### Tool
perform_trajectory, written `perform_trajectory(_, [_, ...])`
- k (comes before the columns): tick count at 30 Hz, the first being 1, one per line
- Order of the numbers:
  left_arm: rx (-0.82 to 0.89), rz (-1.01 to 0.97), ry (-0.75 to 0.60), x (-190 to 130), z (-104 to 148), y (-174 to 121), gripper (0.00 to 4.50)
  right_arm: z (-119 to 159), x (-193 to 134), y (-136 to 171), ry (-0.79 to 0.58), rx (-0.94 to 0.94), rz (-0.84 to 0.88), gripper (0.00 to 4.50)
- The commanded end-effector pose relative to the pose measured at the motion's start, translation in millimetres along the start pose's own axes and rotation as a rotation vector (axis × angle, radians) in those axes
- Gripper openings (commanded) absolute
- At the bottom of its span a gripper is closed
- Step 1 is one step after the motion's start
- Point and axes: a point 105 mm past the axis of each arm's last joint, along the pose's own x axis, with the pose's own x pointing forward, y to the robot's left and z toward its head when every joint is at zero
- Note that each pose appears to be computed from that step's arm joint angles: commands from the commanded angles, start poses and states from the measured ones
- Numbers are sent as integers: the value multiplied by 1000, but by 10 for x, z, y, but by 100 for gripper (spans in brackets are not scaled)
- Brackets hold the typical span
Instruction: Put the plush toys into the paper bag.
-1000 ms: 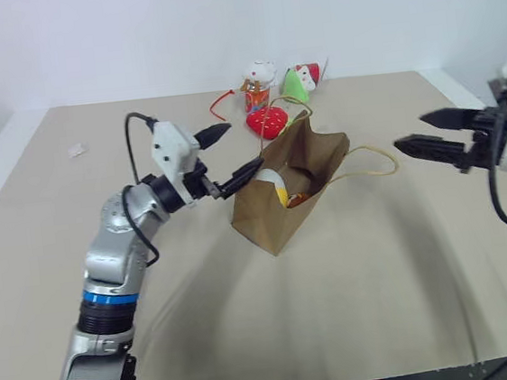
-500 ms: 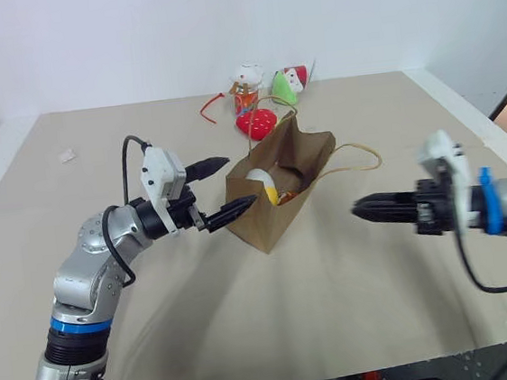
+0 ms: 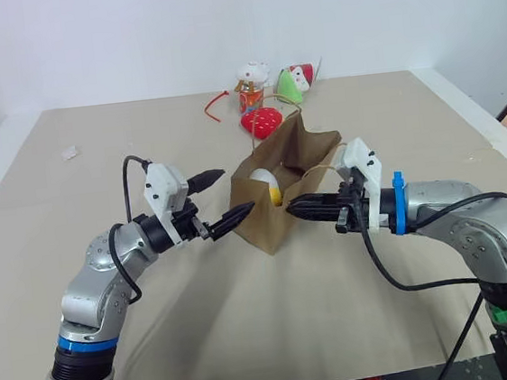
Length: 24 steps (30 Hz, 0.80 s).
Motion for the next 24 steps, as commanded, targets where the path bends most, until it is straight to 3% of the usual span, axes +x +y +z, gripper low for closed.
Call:
perform_trajectory(1, [21, -65, -15, 5, 111, -117, 450, 169, 61, 109, -51, -63, 29, 64])
perform_trajectory(10, [-28, -142, 8, 54, 80, -249, 450, 133, 201, 154, -50, -67, 46, 64])
perform_trajectory(24, [60, -43, 46, 303, -50, -145, 450, 148, 238, 123, -46, -99, 30, 64])
